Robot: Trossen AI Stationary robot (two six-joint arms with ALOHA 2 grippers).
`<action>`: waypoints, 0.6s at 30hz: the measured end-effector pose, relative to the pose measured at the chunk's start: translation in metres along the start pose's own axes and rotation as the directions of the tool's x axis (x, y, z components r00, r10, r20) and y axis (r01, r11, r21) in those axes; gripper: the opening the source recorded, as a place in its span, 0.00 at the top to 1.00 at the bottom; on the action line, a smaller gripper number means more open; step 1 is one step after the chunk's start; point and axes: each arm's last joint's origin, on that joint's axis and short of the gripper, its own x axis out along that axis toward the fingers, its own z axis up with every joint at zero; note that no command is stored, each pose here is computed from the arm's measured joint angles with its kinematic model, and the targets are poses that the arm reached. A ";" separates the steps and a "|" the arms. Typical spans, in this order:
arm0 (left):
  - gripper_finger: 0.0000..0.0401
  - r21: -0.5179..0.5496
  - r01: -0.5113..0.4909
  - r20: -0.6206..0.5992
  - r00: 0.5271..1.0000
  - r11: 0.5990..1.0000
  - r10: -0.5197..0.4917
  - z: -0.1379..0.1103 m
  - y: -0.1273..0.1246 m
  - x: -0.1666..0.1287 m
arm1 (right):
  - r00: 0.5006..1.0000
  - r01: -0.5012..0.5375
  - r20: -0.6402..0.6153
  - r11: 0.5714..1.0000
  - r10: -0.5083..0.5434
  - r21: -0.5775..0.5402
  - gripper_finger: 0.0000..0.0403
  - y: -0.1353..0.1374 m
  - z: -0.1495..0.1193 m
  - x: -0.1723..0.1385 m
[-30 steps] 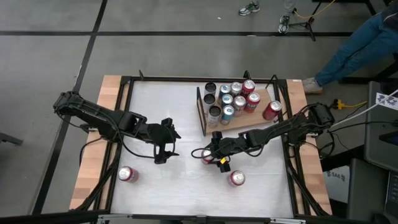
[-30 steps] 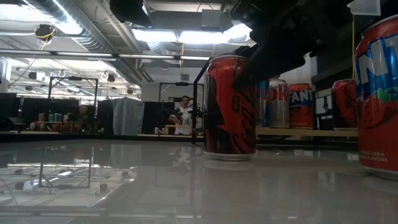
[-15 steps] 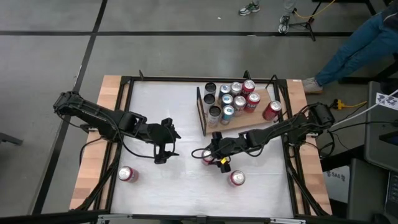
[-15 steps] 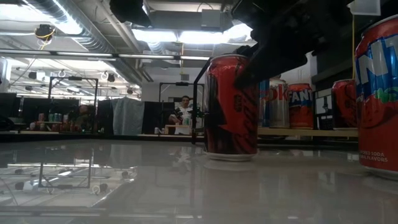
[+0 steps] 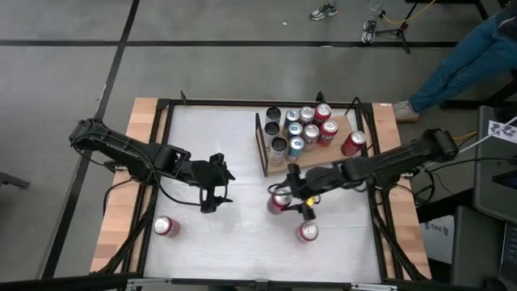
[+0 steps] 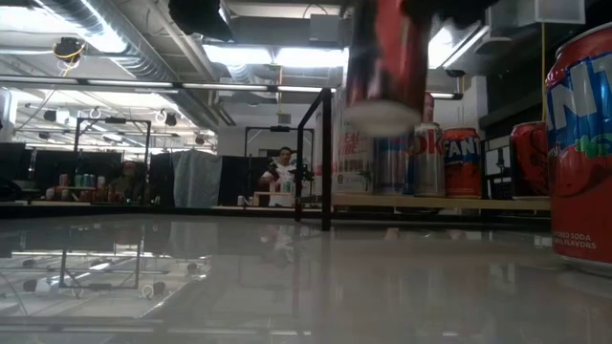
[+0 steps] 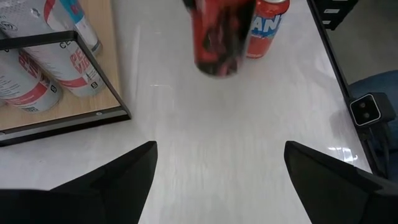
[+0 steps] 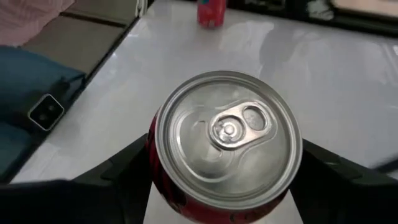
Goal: Place canned beverage on shelf
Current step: Put the red soda can on the shelf aligned with the other red soda can
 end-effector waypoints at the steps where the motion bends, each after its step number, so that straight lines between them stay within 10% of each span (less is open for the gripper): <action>1: 0.15 0.000 0.000 0.000 1.000 1.000 0.000 0.000 0.000 0.000 | 1.000 0.004 0.005 1.000 -0.004 0.003 0.29 0.000 0.002 -0.008; 18: 0.15 -0.002 -0.054 0.018 0.998 0.999 0.054 0.001 0.002 0.000 | 0.948 0.283 0.112 0.951 -0.296 0.121 0.29 -0.027 0.006 -0.139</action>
